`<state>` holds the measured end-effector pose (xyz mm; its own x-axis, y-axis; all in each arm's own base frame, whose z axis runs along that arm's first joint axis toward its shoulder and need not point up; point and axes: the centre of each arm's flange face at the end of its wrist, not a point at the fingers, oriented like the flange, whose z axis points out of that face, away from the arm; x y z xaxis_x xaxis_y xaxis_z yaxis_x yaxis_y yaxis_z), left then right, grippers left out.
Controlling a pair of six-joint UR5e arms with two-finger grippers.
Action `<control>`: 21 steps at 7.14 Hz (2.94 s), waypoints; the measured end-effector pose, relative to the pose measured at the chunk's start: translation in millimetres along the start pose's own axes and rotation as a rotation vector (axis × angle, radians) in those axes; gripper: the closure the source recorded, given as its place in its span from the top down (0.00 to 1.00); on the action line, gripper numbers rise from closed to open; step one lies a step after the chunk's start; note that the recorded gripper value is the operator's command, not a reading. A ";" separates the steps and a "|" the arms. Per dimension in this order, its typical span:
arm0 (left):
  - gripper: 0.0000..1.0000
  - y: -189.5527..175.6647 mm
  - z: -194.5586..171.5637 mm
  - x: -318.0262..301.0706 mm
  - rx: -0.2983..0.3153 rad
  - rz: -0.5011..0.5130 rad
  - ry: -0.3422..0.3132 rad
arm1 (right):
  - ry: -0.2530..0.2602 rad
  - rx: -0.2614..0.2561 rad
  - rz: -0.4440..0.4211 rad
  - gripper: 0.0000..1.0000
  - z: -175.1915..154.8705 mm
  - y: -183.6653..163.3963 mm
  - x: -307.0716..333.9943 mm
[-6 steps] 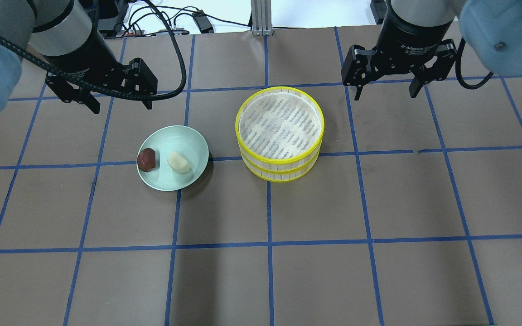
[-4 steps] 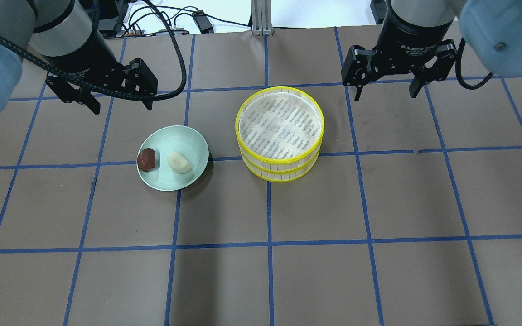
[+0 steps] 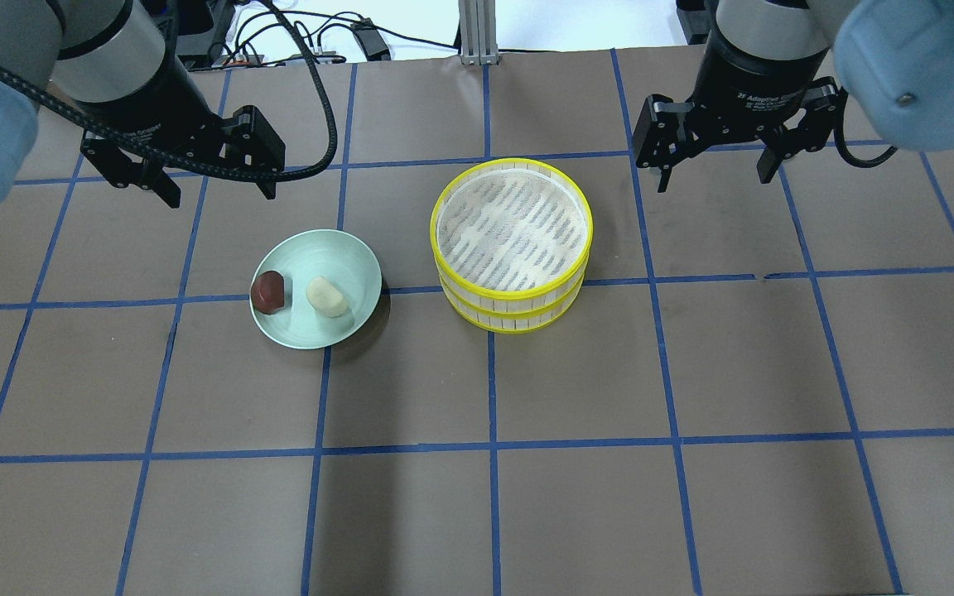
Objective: Place buns in different layers of steamer
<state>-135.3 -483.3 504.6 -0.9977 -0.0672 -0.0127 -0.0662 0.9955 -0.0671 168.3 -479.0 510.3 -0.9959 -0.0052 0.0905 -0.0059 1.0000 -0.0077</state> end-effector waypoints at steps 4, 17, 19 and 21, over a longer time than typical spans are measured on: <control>1.00 1.1 -0.7 -0.3 -0.002 -0.001 -0.001 | 0.055 -0.013 -0.035 1.00 -2.5 5.4 10.4; 1.00 -66.3 195.5 4.2 -0.174 -0.271 -0.018 | -0.085 -0.058 0.097 0.96 180.0 -80.4 -86.2; 1.00 -73.0 234.4 7.6 -0.236 -0.324 -0.014 | -0.069 -0.097 0.093 0.53 222.3 -90.8 -90.7; 1.00 -77.2 264.6 9.1 -0.278 -0.349 -0.019 | -0.064 -0.105 0.109 0.05 236.8 -96.9 -90.2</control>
<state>-134.8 -578.3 245.7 -0.9143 -0.4011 -0.0558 -0.4038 0.8927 0.2001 237.3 -577.4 267.0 -0.9938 0.1064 0.0315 0.1088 0.9900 0.0902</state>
